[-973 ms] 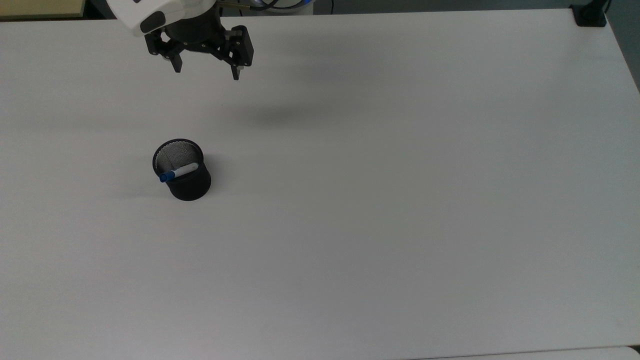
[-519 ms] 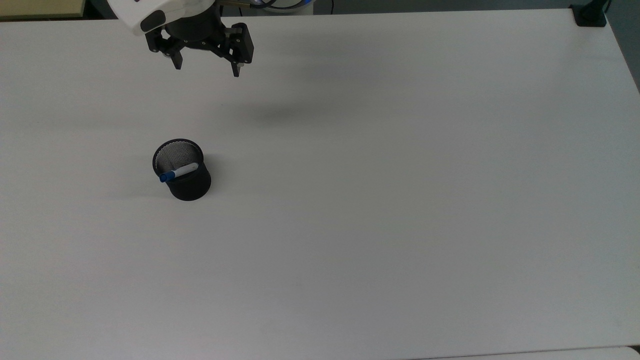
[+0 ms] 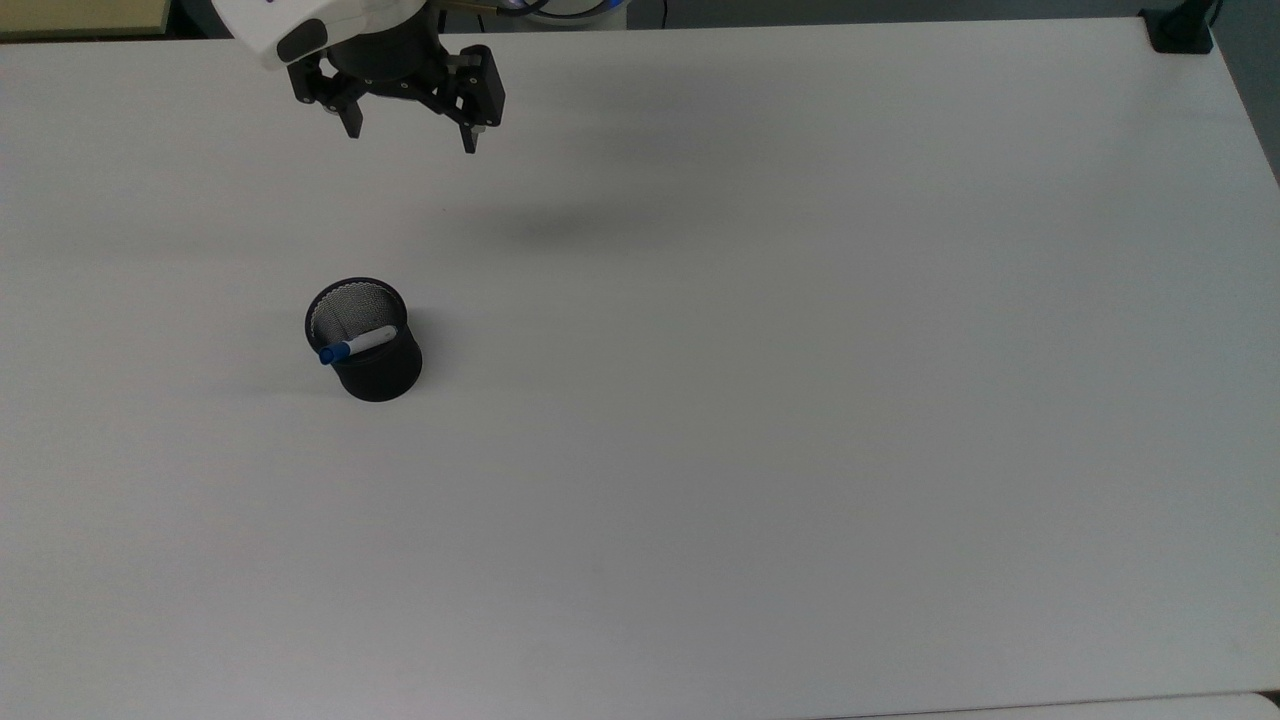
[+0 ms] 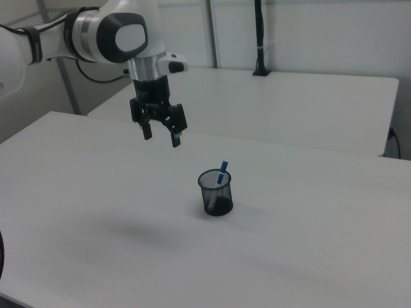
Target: Remove the marker
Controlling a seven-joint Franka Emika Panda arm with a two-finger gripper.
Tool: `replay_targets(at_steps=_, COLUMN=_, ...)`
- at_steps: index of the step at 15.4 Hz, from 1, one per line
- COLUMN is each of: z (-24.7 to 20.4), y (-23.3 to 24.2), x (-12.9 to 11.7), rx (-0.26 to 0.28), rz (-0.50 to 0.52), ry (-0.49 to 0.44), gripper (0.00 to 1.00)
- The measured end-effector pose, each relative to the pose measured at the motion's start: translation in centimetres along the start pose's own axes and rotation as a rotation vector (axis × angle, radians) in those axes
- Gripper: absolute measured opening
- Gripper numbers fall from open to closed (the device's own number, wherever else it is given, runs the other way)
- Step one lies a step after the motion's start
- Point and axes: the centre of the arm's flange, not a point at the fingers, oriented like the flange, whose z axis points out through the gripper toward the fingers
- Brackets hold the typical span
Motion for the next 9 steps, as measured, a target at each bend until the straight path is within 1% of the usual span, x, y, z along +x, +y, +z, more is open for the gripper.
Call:
replay_targets(at_steps=7, z=0.06, y=0.58, x=0.02, rx=0.000, rz=0.008, ry=0.000, gripper=1.00)
replay_targets(at_steps=9, z=0.37, y=0.56, x=0.69, rx=-0.002, rz=0.008, ry=0.028, gripper=1.00)
